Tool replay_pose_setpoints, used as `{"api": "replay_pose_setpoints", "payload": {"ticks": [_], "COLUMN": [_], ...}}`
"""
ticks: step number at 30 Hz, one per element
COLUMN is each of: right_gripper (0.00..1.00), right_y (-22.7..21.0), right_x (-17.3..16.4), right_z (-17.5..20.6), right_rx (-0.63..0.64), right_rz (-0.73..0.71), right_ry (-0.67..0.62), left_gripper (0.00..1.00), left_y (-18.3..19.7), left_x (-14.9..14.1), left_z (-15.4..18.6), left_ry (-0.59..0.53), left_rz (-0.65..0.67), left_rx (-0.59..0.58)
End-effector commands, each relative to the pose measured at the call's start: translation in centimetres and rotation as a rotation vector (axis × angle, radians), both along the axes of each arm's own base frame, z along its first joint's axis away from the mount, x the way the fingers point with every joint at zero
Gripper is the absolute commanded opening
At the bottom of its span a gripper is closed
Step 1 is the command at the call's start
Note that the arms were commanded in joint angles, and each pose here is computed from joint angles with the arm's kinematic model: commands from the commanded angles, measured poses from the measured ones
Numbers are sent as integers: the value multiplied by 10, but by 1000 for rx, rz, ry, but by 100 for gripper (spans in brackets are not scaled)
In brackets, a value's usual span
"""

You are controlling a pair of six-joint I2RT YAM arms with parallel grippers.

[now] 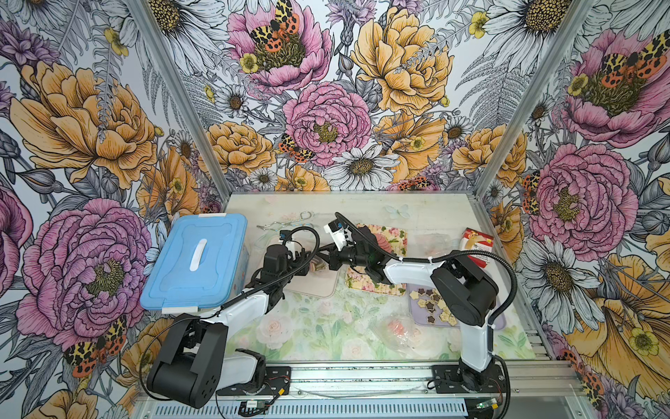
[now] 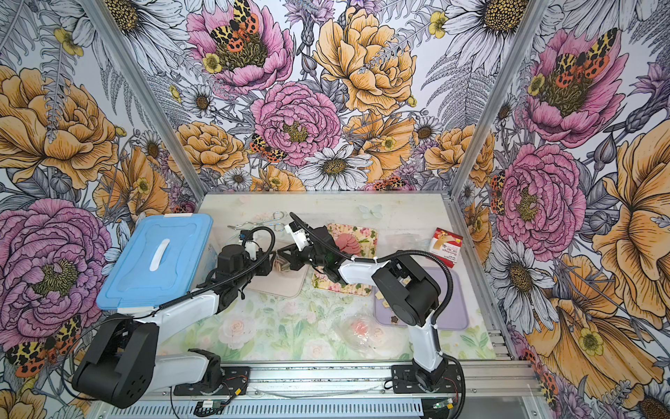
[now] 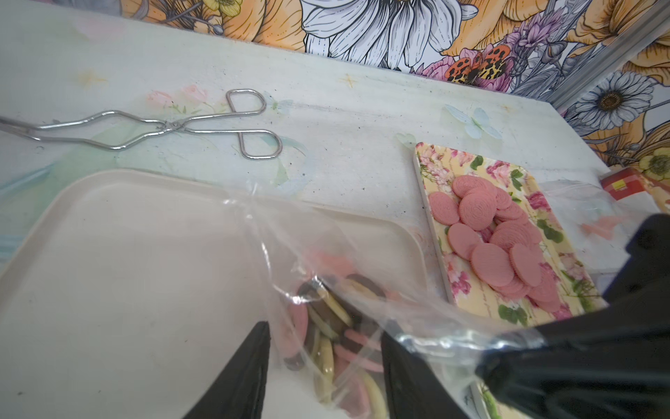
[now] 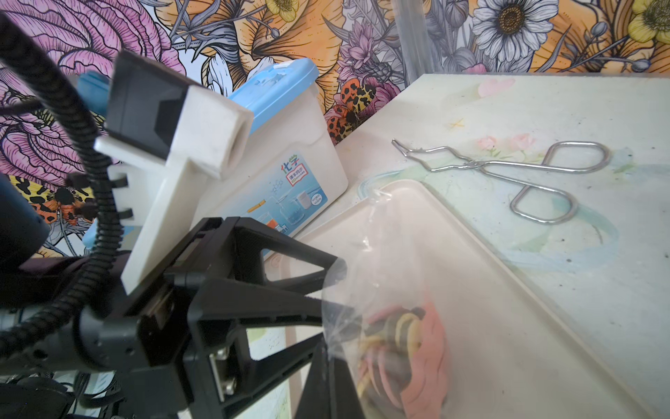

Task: Pour cookies out of the ziploc bag
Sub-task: 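Pour the cookies out of the ziploc bag onto the tray.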

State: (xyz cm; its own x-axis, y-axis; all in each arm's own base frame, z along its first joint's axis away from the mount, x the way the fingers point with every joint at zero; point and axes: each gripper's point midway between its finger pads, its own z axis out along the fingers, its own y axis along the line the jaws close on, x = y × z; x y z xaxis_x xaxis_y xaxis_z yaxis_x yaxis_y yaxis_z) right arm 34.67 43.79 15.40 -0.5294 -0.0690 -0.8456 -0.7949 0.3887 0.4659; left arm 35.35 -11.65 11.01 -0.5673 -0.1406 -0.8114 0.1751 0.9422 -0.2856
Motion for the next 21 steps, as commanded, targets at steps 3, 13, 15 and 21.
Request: {"api": "replay_pose_setpoints", "payload": {"ticks": [3, 13, 15, 21], "right_gripper": [0, 0, 0, 0], "right_y": [2, 1, 1, -1], "right_x": [0, -1, -4, -1], "right_z": [25, 27, 25, 14], "right_rx": [77, 80, 68, 34], "right_rz": [13, 19, 44, 46], "right_ry": [-32, -35, -34, -36], "left_gripper": [23, 44, 60, 71], "left_y": [-4, -11, -3, 30], "left_x": [1, -2, -4, -16], "left_z": [13, 17, 19, 42], "left_ry": [-60, -60, -62, -127], "left_rz": [-29, -71, -29, 93], "left_rx": [-34, -69, -61, -20]}}
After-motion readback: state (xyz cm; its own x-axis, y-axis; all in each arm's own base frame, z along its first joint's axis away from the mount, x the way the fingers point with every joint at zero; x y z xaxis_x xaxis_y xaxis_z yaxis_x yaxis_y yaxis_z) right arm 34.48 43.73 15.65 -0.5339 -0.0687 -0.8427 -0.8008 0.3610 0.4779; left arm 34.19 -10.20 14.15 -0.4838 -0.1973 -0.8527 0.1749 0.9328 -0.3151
